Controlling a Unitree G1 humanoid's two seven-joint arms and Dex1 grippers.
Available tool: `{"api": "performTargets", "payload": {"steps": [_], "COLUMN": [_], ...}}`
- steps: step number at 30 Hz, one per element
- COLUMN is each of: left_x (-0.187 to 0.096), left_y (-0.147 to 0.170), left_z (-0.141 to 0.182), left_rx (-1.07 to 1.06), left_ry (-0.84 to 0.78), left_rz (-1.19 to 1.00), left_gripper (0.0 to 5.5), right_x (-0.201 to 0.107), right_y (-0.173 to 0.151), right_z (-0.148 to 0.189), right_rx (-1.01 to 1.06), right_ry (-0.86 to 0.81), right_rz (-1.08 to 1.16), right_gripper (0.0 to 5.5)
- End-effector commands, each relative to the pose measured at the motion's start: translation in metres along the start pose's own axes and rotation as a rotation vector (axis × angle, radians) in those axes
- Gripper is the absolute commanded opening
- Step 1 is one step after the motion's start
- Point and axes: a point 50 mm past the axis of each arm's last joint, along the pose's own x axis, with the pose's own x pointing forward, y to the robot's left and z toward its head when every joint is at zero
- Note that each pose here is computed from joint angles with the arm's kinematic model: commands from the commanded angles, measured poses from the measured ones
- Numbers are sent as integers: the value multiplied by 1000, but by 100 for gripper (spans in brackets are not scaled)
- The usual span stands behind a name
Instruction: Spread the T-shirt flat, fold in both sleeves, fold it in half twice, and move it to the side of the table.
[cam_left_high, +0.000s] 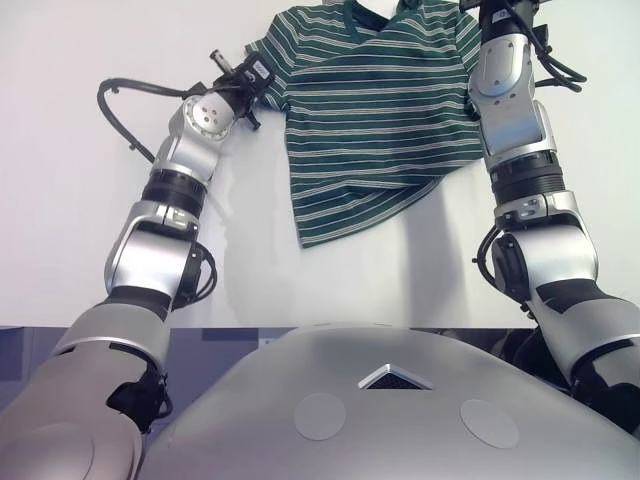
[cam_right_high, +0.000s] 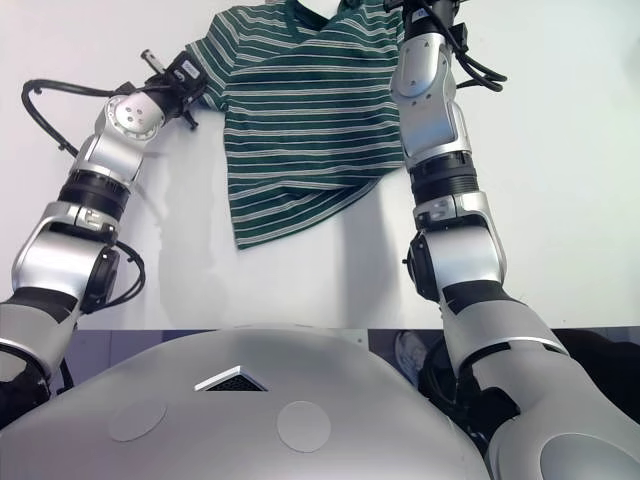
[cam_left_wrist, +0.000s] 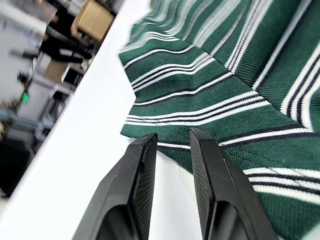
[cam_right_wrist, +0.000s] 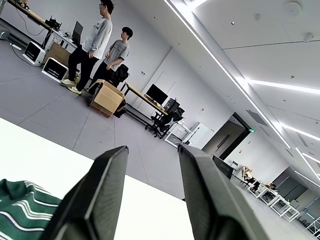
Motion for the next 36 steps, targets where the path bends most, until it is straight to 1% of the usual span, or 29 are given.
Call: {"api": "performTargets", "payload": {"steps": [1, 2, 3, 5, 6, 8, 10, 12, 14, 17, 19, 21, 23, 24, 25, 26, 28, 29, 31, 34, 36], "left_x": [-29, -36, -41, -51, -57, -68, -79, -85, -86, -85, -85, -86, -87, -87, -87, -87, -86, -85, -84, -83, -83], "left_y": [-33, -30, -28, -11, -2, 12, 12, -3, -16, -25, -29, -33, -37, -38, -39, -39, -39, -38, -37, -38, -40], "left_z": [-47, -37, -28, 12, 29, 61, 87, 97, 102, 110, 112, 114, 115, 116, 116, 116, 119, 121, 125, 131, 134], "left_rx": [-389, -496, -560, -684, -714, -714, -651, -590, -549, -477, -429, -386, -354, -343, -336, -330, -324, -321, -312, -289, -276], "left_ry": [179, 136, 100, -65, -139, -295, -446, -524, -551, -585, -603, -614, -623, -627, -627, -629, -638, -645, -661, -684, -695], "left_rz": [69, 120, 153, 248, 292, 350, 322, 236, 173, 120, 95, 65, 34, 25, 26, 27, 33, 37, 42, 29, 16], "left_gripper": [118, 118, 118, 118, 118, 118, 118, 118, 118, 118, 118, 118, 118, 118, 118, 118, 118, 118, 118, 118, 118], "right_x": [-4, -8, -12, -31, -40, -62, -87, -109, -127, -147, -163, -172, -160, -147, -132, -111, -71, -57, -38, -33, -29], "right_y": [-1, 1, 2, 3, -1, -14, -28, -36, -35, -37, -43, -58, -77, -86, -92, -98, -99, -91, -62, -21, -8], "right_z": [1, -3, -6, -20, -26, -36, -47, -64, -82, -100, -100, -88, -68, -57, -46, -34, -19, -21, -40, -69, -79], "right_rx": [-8, 20, 48, 150, 166, 118, 14, -141, -294, -485, -537, -546, -551, -549, -542, -523, -469, -440, -420, -492, -560], "right_ry": [-4, 19, 41, 142, 177, 221, 264, 332, 387, 402, 392, 374, 338, 313, 278, 236, 172, 167, 204, 260, 276], "right_rz": [17, 63, 108, 270, 339, 481, 630, 764, 933, 1153, 1319, 1463, 1480, 1434, 1374, 1262, 1049, 979, 912, 937, 944], "right_gripper": [185, 185, 185, 185, 185, 185, 185, 185, 185, 185, 185, 185, 185, 185, 185, 185, 185, 185, 185, 185, 185]}}
